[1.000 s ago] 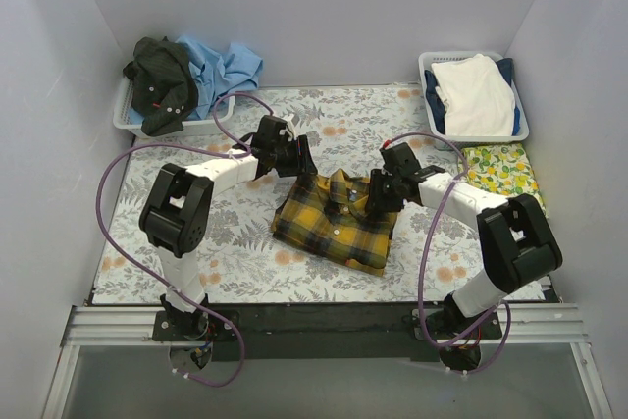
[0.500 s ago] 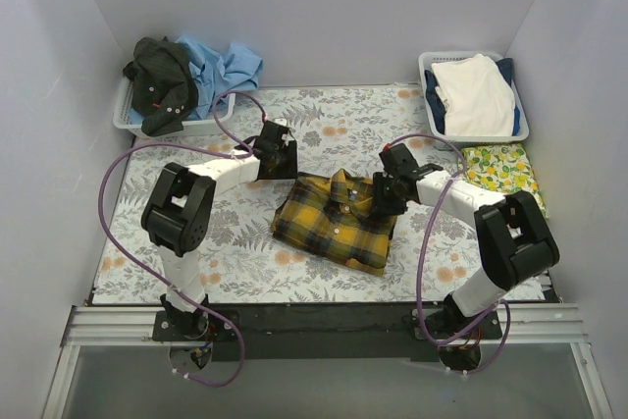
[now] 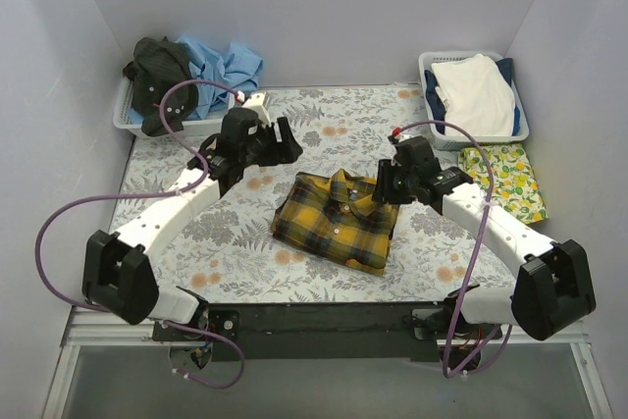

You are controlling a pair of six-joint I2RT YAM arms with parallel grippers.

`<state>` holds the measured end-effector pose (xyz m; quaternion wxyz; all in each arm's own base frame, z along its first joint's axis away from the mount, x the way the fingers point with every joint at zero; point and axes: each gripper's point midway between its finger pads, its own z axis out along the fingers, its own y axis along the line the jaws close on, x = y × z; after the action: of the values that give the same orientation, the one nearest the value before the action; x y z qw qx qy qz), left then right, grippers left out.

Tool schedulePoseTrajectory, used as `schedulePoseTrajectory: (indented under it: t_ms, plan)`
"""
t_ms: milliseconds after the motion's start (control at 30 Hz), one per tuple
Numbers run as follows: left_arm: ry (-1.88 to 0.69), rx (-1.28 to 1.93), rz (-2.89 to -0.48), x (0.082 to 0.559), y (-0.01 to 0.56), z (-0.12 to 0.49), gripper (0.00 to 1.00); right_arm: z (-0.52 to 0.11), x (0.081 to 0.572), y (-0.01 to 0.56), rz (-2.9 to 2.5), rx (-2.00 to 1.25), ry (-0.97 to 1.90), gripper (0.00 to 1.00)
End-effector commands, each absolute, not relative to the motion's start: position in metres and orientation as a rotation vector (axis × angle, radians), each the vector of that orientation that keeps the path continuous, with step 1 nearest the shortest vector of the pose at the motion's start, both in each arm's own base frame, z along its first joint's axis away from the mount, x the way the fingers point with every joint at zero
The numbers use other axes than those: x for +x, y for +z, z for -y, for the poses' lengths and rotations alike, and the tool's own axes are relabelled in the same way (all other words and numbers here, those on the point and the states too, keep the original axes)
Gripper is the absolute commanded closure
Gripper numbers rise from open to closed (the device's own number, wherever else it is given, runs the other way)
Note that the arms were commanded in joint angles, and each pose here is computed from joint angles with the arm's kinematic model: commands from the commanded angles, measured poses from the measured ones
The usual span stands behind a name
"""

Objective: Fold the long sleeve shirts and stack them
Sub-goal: Fold the shirt, then neatly place the folded shirt to the corner

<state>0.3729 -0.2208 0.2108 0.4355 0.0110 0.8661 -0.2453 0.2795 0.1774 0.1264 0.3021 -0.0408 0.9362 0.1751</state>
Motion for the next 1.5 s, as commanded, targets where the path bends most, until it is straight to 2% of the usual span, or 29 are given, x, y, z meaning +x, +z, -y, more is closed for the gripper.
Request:
schedulePoseTrajectory:
  t_ms: [0, 33, 200, 300, 467, 600, 767, 867, 933, 967, 1000, 1067, 1200, 1400, 1467]
  plan:
    - [-0.889, 0.147, -2.318, 0.298, 0.170, 0.255, 0.34, -0.196, 0.234, 0.104, -2.582, -0.259, 0.550, 0.54]
    - [-0.886, 0.136, -2.362, 0.287, 0.152, 0.252, 0.34, -0.199, 0.230, 0.102, -2.587, -0.263, 0.556, 0.54]
    - [-1.003, 0.174, -2.368, 0.262, 0.134, 0.269, 0.35, -0.214, 0.202, 0.086, -2.629, -0.350, 0.579, 0.56]
    - [-0.970, 0.162, -2.459, 0.250, 0.098, 0.271, 0.36, -0.214, 0.187, 0.065, -2.692, -0.386, 0.556, 0.57]
    - [-0.705, 0.079, -2.666, 0.235, 0.028, 0.243, 0.39, -0.196, 0.166, 0.026, -2.807, -0.345, 0.477, 0.58]
    - [-0.433, 0.044, -2.827, 0.216, -0.006, 0.209, 0.42, -0.180, 0.154, 0.007, -2.874, -0.263, 0.394, 0.58]
    - [-0.183, 0.043, -2.924, 0.202, -0.023, 0.179, 0.46, -0.175, 0.151, 0.006, -2.891, -0.230, 0.365, 0.59]
    - [-0.194, 0.042, -2.912, 0.197, -0.012, 0.176, 0.46, -0.171, 0.162, 0.013, -2.858, -0.221, 0.299, 0.59]
    - [-0.173, 0.032, -2.864, 0.202, 0.006, 0.171, 0.42, -0.166, 0.165, 0.016, -2.863, -0.212, 0.261, 0.59]
    - [-0.163, 0.024, -2.826, 0.209, 0.017, 0.171, 0.28, -0.164, 0.165, 0.016, -2.870, -0.212, 0.249, 0.59]
    - [-0.096, 0.014, -2.785, 0.217, 0.025, 0.161, 0.23, -0.159, 0.164, 0.015, -2.877, -0.206, 0.225, 0.59]
    - [-0.166, 0.015, -2.710, 0.232, 0.048, 0.163, 0.17, -0.154, 0.161, 0.011, -2.890, -0.223, 0.204, 0.59]
    - [-0.429, -0.048, -2.615, 0.261, 0.070, 0.167, 0.13, -0.140, 0.160, 0.005, -2.899, -0.244, 0.160, 0.59]
    - [-0.894, 0.051, -2.523, 0.263, 0.069, 0.210, 0.12, -0.145, 0.171, 0.012, -2.871, -0.303, 0.192, 0.57]
    - [-1.070, 0.067, -2.544, 0.249, 0.066, 0.224, 0.12, -0.147, 0.174, 0.013, -2.864, -0.311, 0.197, 0.57]
